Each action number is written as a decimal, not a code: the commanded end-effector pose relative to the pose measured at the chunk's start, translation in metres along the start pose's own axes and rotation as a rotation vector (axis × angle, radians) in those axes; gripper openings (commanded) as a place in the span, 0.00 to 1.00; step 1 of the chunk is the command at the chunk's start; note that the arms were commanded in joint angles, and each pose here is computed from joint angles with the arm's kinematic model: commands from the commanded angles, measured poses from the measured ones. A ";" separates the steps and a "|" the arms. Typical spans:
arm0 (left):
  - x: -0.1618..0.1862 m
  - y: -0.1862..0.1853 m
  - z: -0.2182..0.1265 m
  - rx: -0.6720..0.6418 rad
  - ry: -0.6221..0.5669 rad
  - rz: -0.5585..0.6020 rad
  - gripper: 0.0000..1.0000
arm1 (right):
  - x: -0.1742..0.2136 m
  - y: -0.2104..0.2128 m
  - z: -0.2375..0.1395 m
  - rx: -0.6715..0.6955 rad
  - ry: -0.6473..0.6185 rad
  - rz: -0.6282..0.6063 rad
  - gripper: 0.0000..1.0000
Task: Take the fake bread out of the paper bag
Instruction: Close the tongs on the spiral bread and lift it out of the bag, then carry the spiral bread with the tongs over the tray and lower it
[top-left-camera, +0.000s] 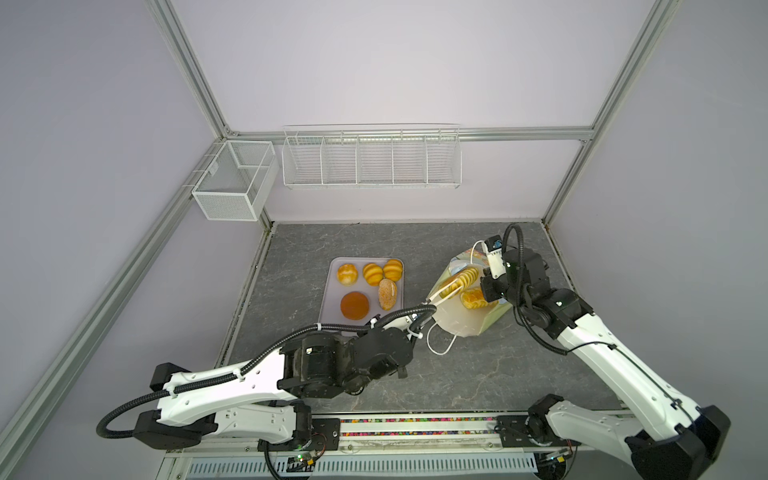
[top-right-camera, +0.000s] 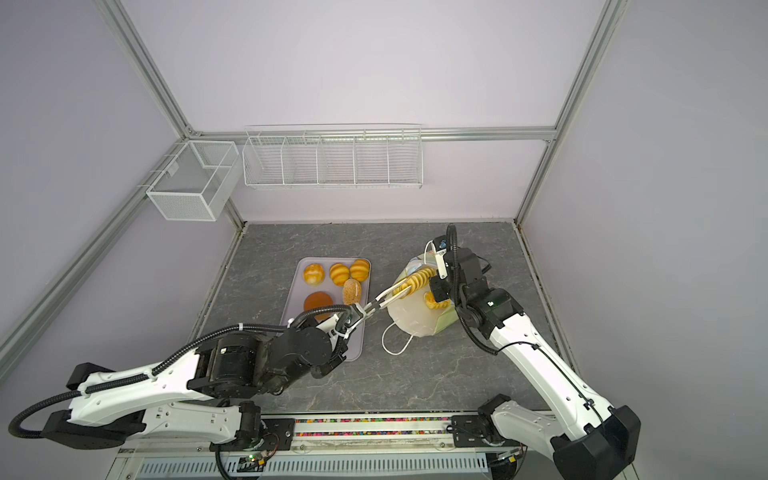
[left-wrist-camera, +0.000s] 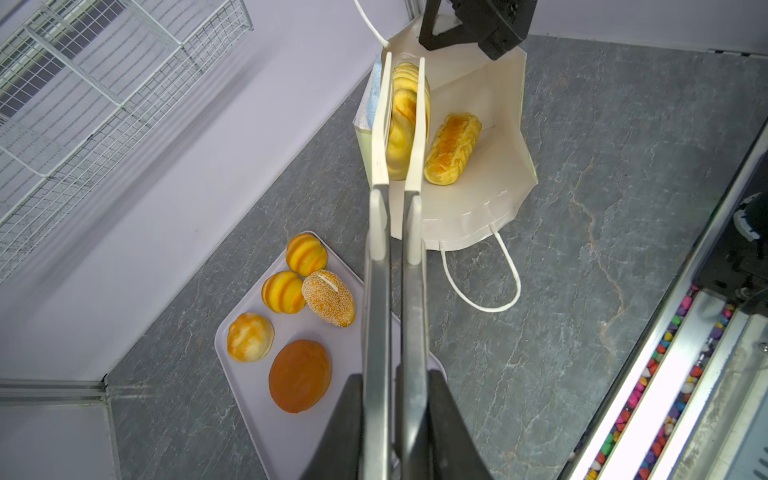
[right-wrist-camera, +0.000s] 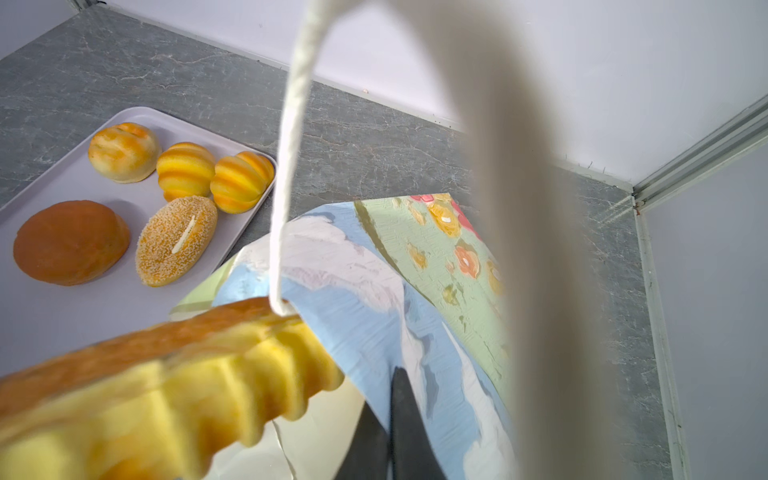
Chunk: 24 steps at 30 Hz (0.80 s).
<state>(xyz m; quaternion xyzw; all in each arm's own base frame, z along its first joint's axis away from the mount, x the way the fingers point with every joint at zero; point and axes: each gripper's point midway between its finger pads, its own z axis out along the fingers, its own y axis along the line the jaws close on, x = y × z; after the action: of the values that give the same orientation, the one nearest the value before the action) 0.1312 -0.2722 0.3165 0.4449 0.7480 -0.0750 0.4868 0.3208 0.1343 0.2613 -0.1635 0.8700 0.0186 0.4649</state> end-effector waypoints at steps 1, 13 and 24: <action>-0.012 0.017 -0.018 -0.017 -0.090 -0.108 0.00 | -0.011 -0.008 -0.001 0.040 -0.030 0.036 0.07; 0.001 0.060 -0.055 -0.074 -0.177 -0.319 0.00 | -0.011 -0.009 -0.001 0.048 -0.030 0.034 0.07; 0.057 0.074 -0.032 -0.139 0.002 -0.551 0.00 | -0.011 -0.009 -0.004 0.042 -0.037 0.037 0.07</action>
<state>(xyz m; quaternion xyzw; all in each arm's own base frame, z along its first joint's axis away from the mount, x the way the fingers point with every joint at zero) 0.1543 -0.1789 0.3362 0.2286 0.8112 -0.1558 0.5151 0.3245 0.1308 0.2637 -0.1509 0.8690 0.0099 0.4712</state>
